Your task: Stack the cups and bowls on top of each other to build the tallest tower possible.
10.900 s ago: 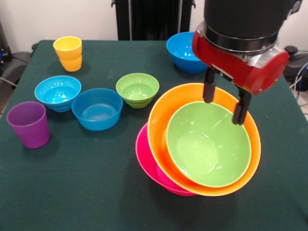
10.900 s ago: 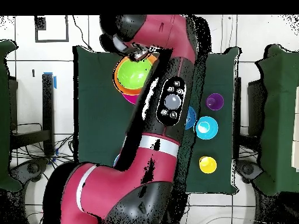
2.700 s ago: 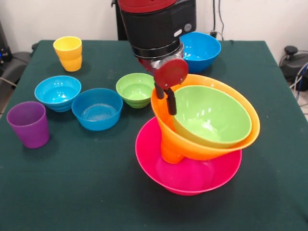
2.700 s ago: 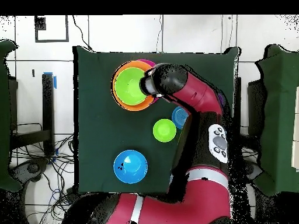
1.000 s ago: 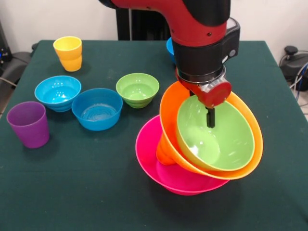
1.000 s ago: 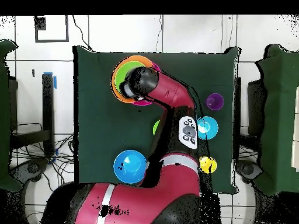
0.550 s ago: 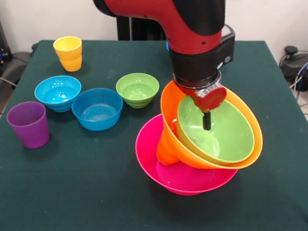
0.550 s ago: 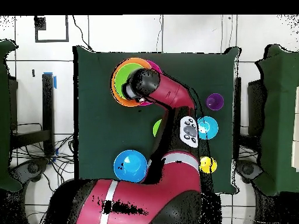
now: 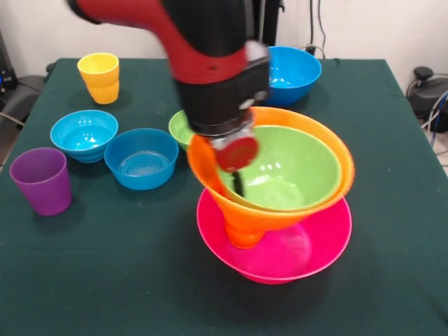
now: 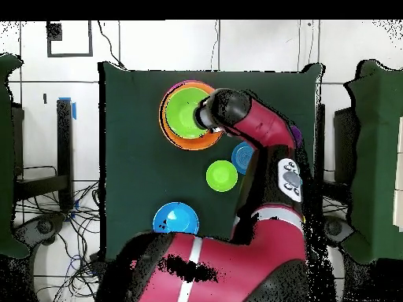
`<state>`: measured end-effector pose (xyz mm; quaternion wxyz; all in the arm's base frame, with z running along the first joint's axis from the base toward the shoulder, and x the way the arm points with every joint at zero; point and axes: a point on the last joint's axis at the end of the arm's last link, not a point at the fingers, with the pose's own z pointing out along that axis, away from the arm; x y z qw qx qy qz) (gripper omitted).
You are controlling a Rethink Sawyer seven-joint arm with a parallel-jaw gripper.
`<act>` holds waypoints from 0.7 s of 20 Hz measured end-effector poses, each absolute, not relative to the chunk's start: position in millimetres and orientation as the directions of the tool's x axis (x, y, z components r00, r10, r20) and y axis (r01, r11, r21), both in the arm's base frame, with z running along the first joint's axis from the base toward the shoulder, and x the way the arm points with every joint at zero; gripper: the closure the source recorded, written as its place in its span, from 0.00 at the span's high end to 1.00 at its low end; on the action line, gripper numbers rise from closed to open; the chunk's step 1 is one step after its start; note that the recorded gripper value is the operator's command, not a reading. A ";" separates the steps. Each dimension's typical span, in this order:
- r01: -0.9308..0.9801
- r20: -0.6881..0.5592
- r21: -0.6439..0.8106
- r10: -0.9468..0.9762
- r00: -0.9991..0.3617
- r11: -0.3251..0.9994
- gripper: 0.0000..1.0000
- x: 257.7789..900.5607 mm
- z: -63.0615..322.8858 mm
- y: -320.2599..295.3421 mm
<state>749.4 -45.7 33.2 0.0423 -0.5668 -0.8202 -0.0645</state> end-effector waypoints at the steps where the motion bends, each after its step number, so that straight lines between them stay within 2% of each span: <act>1: 0.938 0.137 0.063 0.928 -0.346 0.340 1.00 751.4 34.0 -58.3; 9: 0.949 0.109 0.088 0.944 -0.312 0.304 1.00 759.9 28.6 -121.2; 14: 0.943 0.093 0.085 0.940 -0.328 0.321 1.00 761.6 22.7 -126.1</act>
